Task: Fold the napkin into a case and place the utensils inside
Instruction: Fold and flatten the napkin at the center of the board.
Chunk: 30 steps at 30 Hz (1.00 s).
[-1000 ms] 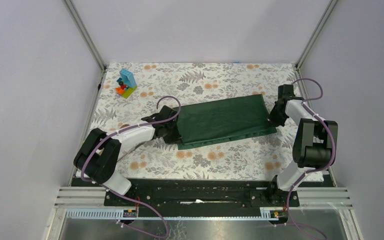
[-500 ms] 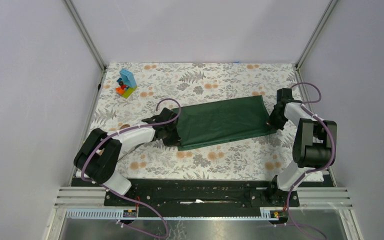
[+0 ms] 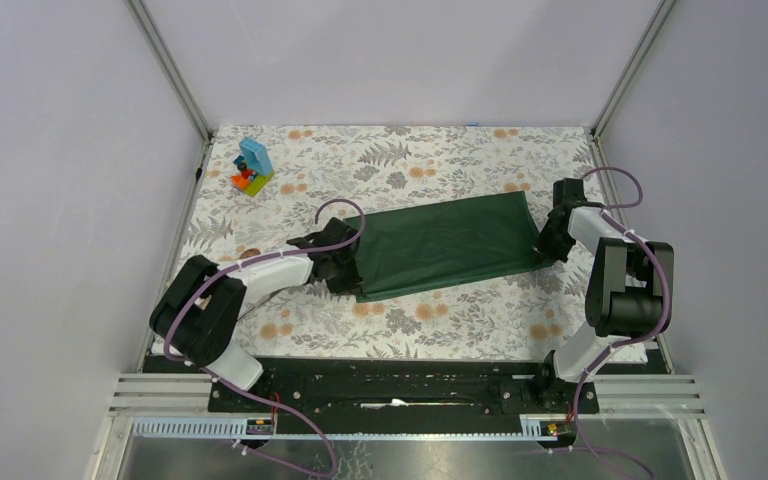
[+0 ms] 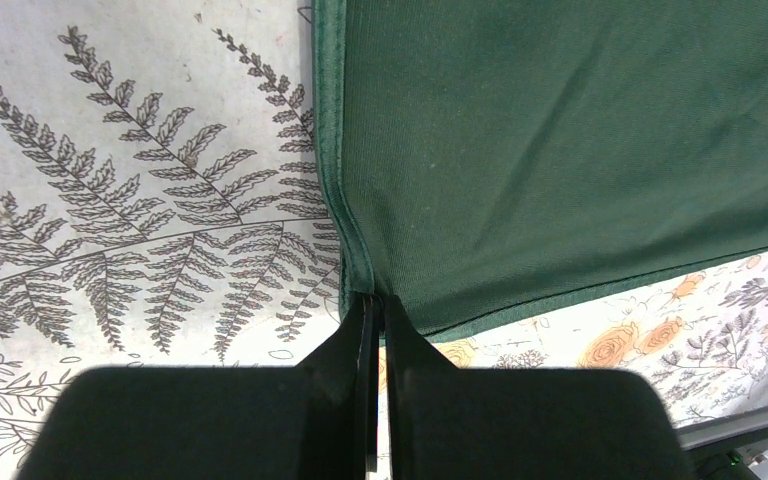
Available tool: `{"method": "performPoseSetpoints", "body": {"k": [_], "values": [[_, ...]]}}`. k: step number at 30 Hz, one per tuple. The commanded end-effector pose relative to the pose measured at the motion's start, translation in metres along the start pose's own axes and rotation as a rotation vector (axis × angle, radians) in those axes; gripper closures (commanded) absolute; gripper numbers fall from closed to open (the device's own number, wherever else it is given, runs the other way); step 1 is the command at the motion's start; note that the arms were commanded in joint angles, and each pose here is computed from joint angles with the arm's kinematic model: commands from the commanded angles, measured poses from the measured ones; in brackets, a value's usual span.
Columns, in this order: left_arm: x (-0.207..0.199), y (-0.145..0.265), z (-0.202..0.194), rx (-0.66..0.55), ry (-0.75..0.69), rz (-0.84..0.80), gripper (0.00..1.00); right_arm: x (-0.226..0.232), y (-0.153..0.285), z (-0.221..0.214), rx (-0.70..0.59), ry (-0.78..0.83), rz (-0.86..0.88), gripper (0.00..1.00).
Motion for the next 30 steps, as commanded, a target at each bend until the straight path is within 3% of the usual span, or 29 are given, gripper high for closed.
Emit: {"method": "performPoseSetpoints", "body": {"k": [1, 30], "values": [[0.009, -0.004, -0.001, -0.008, -0.009, 0.061, 1.0, -0.003, 0.006, 0.007, -0.054, -0.013, -0.031, 0.99], [0.008, 0.017, -0.015, 0.003, 0.003, 0.036, 1.0, -0.002, 0.0, 0.006, -0.043, -0.011, -0.029, 0.97]]}}
Point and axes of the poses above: each gripper's point midway between its finger pads, its own y axis back along the fingers, its own x axis along the line the jaws close on, z = x × y, the point moved 7 cm from there along y, back along the fingers, and after that the axes turned 9 degrees about y, right-handed, at the moved point
